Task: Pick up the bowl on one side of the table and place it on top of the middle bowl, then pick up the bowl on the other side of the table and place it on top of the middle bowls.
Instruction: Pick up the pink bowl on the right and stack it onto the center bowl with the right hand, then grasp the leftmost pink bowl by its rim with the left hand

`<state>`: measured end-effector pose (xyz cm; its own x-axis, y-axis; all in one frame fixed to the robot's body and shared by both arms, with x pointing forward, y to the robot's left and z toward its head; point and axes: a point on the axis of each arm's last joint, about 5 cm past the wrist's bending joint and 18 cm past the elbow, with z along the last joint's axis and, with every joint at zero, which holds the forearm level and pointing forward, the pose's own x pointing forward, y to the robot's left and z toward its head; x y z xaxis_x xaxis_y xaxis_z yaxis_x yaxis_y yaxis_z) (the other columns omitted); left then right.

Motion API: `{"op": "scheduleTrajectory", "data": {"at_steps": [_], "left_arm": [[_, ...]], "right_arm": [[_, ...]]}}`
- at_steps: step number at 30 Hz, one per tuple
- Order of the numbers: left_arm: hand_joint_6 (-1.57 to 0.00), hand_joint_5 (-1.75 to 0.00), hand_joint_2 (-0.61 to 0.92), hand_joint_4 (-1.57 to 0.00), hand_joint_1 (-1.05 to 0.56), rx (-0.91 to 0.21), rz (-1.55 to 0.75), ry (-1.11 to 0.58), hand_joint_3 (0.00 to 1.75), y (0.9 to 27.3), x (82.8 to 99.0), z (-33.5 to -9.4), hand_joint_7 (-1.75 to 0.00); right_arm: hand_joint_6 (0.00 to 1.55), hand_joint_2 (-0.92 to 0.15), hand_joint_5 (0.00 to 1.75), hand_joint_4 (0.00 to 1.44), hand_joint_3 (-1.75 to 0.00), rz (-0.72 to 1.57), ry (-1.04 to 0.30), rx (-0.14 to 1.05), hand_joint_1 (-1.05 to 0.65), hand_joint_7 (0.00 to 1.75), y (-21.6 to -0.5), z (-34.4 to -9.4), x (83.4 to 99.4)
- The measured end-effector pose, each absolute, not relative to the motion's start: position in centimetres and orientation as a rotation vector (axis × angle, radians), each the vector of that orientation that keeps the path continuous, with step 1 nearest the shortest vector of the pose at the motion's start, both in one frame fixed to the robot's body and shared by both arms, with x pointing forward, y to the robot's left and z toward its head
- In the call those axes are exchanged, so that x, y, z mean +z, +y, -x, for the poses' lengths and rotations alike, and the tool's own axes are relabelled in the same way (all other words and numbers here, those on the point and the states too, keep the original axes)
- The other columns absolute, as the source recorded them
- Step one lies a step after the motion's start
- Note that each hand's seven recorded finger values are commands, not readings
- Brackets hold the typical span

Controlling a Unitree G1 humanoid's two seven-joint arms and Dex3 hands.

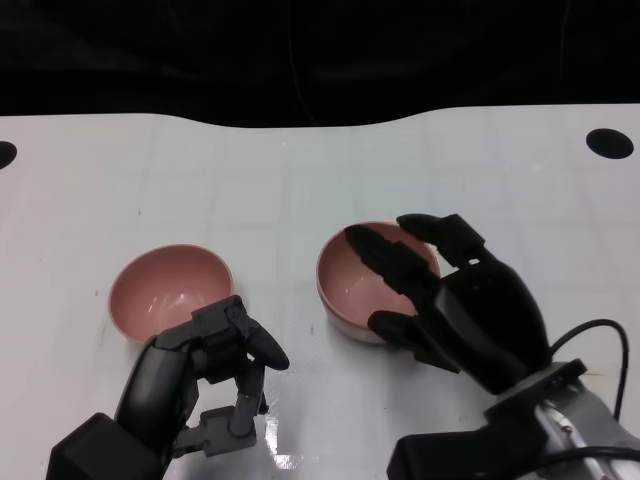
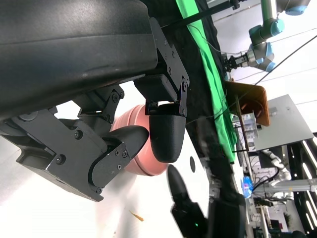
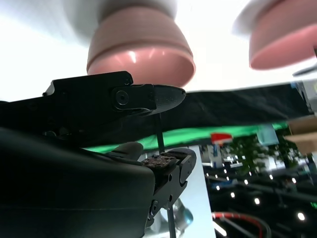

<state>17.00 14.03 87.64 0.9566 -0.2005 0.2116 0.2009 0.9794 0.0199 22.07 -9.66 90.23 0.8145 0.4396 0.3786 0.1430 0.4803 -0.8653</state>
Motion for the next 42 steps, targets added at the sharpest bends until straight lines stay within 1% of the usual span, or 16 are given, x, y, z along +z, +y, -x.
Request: {"op": "scheduleTrajectory", "data": {"at_steps": [3, 6, 12, 16, 19, 20, 23, 25, 26, 28, 29, 31, 32, 33, 37, 42], "left_arm": [[-0.76, -1.73, 0.44, -0.81, -0.12, -0.203, 0.003, -0.215, 1.29, 14.0, 87.6, -17.0, -1.36], [-0.77, -1.74, 0.44, -0.82, -0.12, -0.202, 0.005, -0.213, 1.29, 14.0, 87.7, -17.0, -1.37], [-0.76, -1.75, 0.44, -0.82, -0.13, -0.198, 0.007, -0.21, 1.3, 14.0, 87.7, -17.0, -1.38], [-0.74, -1.74, 0.44, -0.81, -0.12, -0.195, 0.01, -0.21, 1.3, 13.9, 87.7, -17.0, -1.38], [-0.74, -1.74, 0.45, -0.81, -0.12, -0.194, 0.015, -0.212, 1.3, 13.8, 87.7, -16.9, -1.37], [-0.75, -1.74, 0.45, -0.81, -0.11, -0.193, 0.015, -0.213, 1.3, 13.8, 87.7, -16.9, -1.38], [-0.75, -1.72, 0.44, -0.8, -0.1, -0.192, 0.015, -0.214, 1.3, 13.8, 87.7, -16.9, -1.37], [-0.74, -1.71, 0.44, -0.79, -0.1, -0.188, 0.015, -0.217, 1.3, 13.8, 87.8, -16.8, -1.36], [-0.74, -1.68, 0.45, -0.78, -0.1, -0.187, 0.016, -0.22, 1.28, 13.8, 87.8, -16.8, -1.33], [-0.74, -1.65, 0.45, -0.77, -0.1, -0.184, 0.021, -0.224, 1.27, 13.8, 87.8, -16.9, -1.32], [-0.74, -1.65, 0.46, -0.77, -0.1, -0.183, 0.021, -0.224, 1.26, 13.9, 87.8, -16.9, -1.31], [-0.75, -1.64, 0.46, -0.77, -0.1, -0.182, 0.021, -0.224, 1.26, 13.9, 87.8, -16.9, -1.31], [-0.73, -1.59, 0.46, -0.75, -0.12, -0.182, 0.022, -0.224, 1.23, 13.9, 87.8, -16.9, -1.27], [-0.72, -1.57, 0.47, -0.75, -0.12, -0.179, 0.024, -0.226, 1.21, 13.9, 87.8, -16.9, -1.26], [-0.66, -1.42, 0.57, -0.67, -0.18, -0.156, 0.034, -0.252, 0.9, 14.2, 87.8, -16.8, -1.07], [-0.57, -1.25, 0.66, -0.59, -0.31, -0.098, -0.096, -0.311, 0.67, 14.7, 88.1, -16.7, -0.83]], "right_arm": [[0.33, -0.92, 0.71, 0.0, -0.29, 1.05, -0.644, 0.182, -0.58, 0.04, -10.4, -21.6, 90.6], [0.36, -0.92, 0.8, 0.0, -0.2, 1.022, -0.651, 0.18, -0.54, 0.06, -11.0, -20.9, 90.7], [0.44, -0.92, 0.9, 0.02, -0.18, 0.963, -0.665, 0.206, -0.49, 0.11, -12.6, -19.7, 90.1], [0.56, -0.92, 0.99, 0.16, -0.17, 0.889, -0.67, 0.18, -0.45, 0.18, -13.3, -18.9, 89.6], [0.59, -0.92, 1.01, 0.2, -0.17, 0.858, -0.647, 0.178, -0.43, 0.2, -13.8, -18.1, 89.1], [0.71, -0.92, 1.07, 0.32, -0.19, 0.848, -0.641, 0.175, -0.4, 0.26, -14.0, -17.9, 89.0], [0.84, -0.92, 1.17, 0.5, -0.22, 0.803, -0.641, 0.169, -0.37, 0.36, -14.5, -17.3, 89.0], [0.87, -0.92, 1.2, 0.57, -0.24, 0.782, -0.635, 0.158, -0.35, 0.44, -14.8, -17.0, 88.9], [0.83, -0.86, 1.23, 0.64, -0.36, 0.773, -0.631, 0.153, -0.31, 0.65, -15.0, -16.9, 88.9], [0.78, -0.7, 1.26, 0.69, -0.68, 0.754, -0.634, 0.142, -0.28, 0.85, -15.4, -16.7, 88.9], [0.77, -0.65, 1.27, 0.7, -0.77, 0.749, -0.637, 0.139, -0.27, 0.89, -15.5, -16.7, 88.9], [0.76, -0.62, 1.27, 0.71, -0.82, 0.746, -0.64, 0.139, -0.27, 0.91, -15.6, -16.7, 88.8], [0.83, -0.47, 1.29, 0.78, -1.01, 0.737, -0.642, 0.142, -0.16, 0.95, -15.6, -16.7, 88.8], [0.86, -0.4, 1.3, 0.81, -1.11, 0.723, -0.641, 0.143, -0.13, 0.96, -15.7, -16.6, 88.6], [0.89, -0.31, 1.5, 0.85, -1.42, 0.698, -0.614, 0.134, -0.06, 1.09, -16.2, -16.5, 88.0], [0.86, -0.21, 1.73, 0.89, -1.61, 0.688, -0.59, 0.148, -0.06, 1.37, -16.4, -16.2, 87.8]]}}
